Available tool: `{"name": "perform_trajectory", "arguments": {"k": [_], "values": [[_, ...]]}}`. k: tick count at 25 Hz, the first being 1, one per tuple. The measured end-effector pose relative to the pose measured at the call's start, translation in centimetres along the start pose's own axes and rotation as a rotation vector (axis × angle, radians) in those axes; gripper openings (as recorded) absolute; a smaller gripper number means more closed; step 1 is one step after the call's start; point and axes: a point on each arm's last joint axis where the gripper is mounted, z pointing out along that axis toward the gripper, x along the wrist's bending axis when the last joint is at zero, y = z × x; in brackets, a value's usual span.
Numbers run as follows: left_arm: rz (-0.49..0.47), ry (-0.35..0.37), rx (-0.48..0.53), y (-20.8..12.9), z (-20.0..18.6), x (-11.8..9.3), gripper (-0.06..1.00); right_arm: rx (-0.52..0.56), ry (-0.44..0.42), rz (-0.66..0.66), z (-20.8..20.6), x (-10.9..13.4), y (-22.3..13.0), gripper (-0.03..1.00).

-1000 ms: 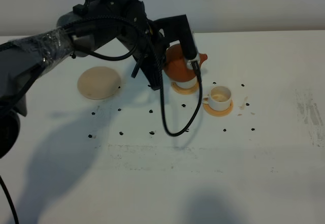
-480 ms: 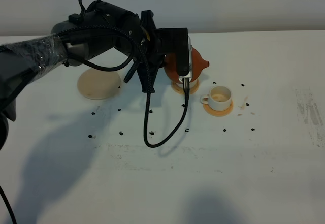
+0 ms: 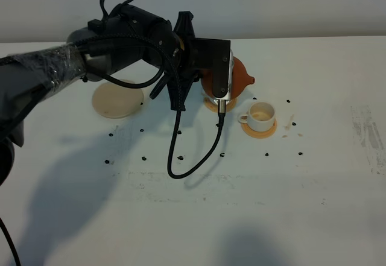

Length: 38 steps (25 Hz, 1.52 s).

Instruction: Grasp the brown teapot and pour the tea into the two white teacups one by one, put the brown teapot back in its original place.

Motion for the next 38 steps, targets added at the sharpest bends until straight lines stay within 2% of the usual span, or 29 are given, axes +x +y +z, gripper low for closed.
{"name": "perform_trajectory", "arguments": {"k": [11, 22, 38], "values": [[0.086, 0.004, 0.034, 0.2, 1.7, -0.8, 0.08, 0.000, 0.003, 0.002, 0.0, 0.0, 0.0, 0.42], [0.180, 0.033, 0.041, 1.6, 1.6, -1.1, 0.08, 0.000, 0.003, 0.002, 0.0, 0.0, 0.0, 0.42], [0.273, 0.079, 0.072, 1.6, 1.6, -0.7, 0.08, 0.000, 0.003, 0.002, 0.0, 0.0, 0.0, 0.42]]}}
